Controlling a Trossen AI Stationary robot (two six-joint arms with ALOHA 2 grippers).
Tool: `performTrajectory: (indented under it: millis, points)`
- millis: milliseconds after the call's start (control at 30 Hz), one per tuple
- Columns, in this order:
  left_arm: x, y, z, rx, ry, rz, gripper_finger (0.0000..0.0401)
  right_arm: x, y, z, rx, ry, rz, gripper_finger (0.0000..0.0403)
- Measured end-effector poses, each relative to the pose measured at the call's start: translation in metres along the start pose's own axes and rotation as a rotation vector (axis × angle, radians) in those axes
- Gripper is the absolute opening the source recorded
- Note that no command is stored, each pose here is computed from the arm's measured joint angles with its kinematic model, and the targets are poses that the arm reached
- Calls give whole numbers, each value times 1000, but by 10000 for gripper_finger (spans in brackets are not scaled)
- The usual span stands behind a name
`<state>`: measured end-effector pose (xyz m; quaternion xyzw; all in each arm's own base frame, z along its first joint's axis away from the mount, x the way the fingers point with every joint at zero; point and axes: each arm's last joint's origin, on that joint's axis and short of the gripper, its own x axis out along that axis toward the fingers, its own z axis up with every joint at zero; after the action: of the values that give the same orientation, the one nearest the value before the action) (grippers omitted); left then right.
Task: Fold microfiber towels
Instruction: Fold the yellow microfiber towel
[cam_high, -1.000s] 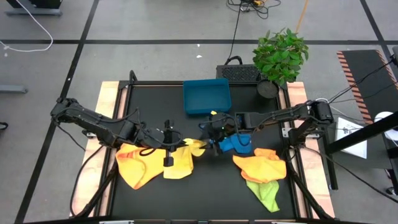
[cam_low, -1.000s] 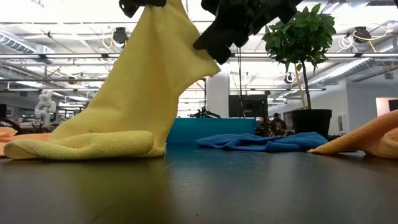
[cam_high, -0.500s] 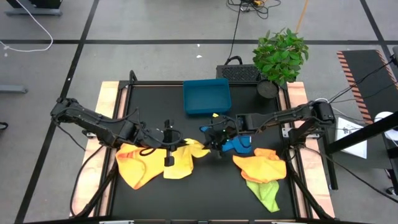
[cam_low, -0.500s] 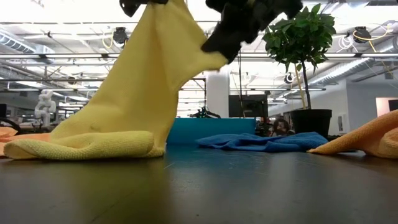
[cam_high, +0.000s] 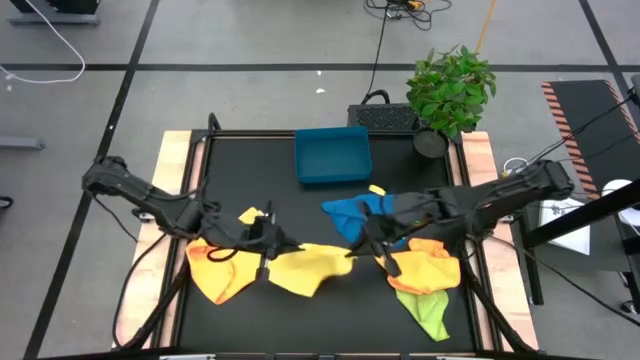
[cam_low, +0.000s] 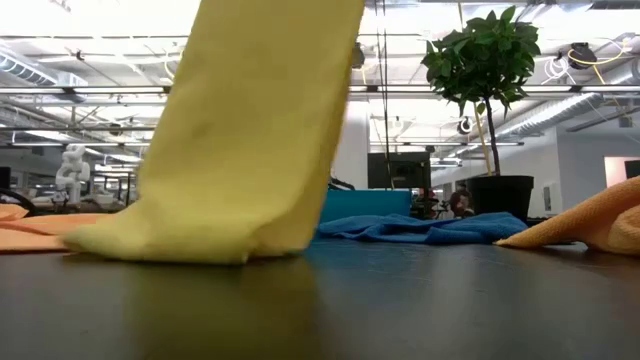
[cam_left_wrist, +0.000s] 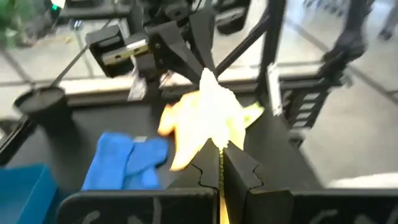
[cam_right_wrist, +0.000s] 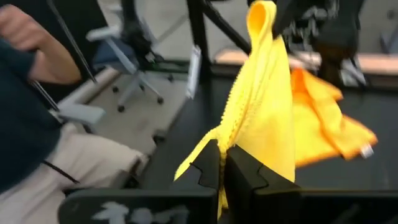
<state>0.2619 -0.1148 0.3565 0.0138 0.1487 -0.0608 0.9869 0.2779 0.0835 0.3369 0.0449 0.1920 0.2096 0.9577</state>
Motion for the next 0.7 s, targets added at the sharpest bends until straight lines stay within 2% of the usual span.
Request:
performTrajectory:
  millis: [233, 533, 700]
  points:
    - [-11, -21, 21, -4, -146, -82, 1, -8, 28, 15, -41, -134, 84, 0]
    - [-12, -40, 26, -118, -215, -150, 3, -10, 39, 26, -37, -200, 198, 0]
    - [-12, -42, 29, -67, -251, -152, 2, -12, 41, 32, -44, -255, 245, 0]
